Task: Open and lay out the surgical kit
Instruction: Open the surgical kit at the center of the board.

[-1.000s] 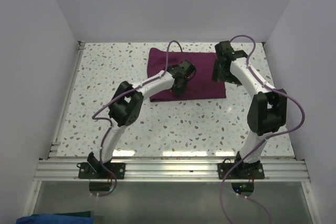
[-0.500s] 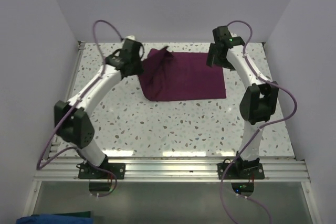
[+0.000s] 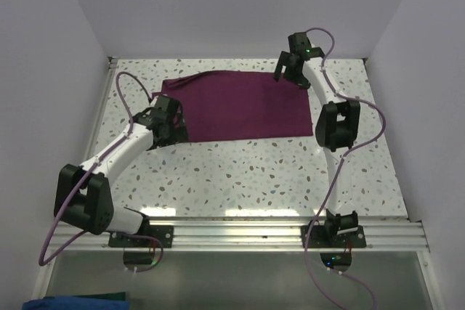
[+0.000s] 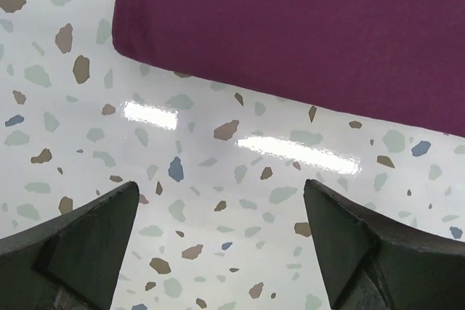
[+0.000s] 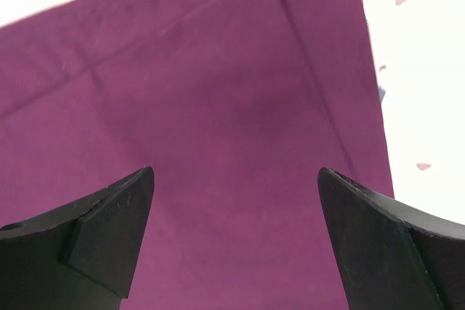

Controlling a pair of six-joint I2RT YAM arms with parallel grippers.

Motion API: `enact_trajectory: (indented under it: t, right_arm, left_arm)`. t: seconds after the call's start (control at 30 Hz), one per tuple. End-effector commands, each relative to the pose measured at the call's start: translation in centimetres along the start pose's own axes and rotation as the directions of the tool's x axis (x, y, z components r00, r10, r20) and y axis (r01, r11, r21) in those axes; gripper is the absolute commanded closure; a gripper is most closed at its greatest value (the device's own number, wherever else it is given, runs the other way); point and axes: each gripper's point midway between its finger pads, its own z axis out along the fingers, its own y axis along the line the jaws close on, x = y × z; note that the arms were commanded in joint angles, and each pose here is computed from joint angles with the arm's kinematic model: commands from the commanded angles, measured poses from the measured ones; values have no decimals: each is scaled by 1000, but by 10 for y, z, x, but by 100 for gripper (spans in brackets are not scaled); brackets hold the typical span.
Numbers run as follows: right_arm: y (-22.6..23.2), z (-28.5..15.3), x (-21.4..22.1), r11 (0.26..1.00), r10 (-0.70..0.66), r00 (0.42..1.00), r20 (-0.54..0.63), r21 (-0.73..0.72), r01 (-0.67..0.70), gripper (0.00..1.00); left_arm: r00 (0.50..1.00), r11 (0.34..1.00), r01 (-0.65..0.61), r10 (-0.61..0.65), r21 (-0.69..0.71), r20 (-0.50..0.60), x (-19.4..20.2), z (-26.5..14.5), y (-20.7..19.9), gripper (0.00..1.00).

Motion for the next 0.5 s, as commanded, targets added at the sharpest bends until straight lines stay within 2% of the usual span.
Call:
enact_trajectory:
  t: [0.0, 0.3, 0.47]
  right_arm:
    - [2, 3, -46, 991, 124, 985, 122, -64, -117, 2]
    - [-8, 24, -89, 981, 184, 927, 327, 4, -196, 12]
    - [-12, 43, -97, 974, 184, 905, 384, 51, -220, 18]
  left_arm:
    - [997, 999, 25, -28, 37, 68, -11, -21, 2, 1]
    - [999, 999, 43, -44, 17, 14, 33, -26, 28, 1]
    - [998, 998, 57, -58, 40, 22, 32, -32, 26, 1]
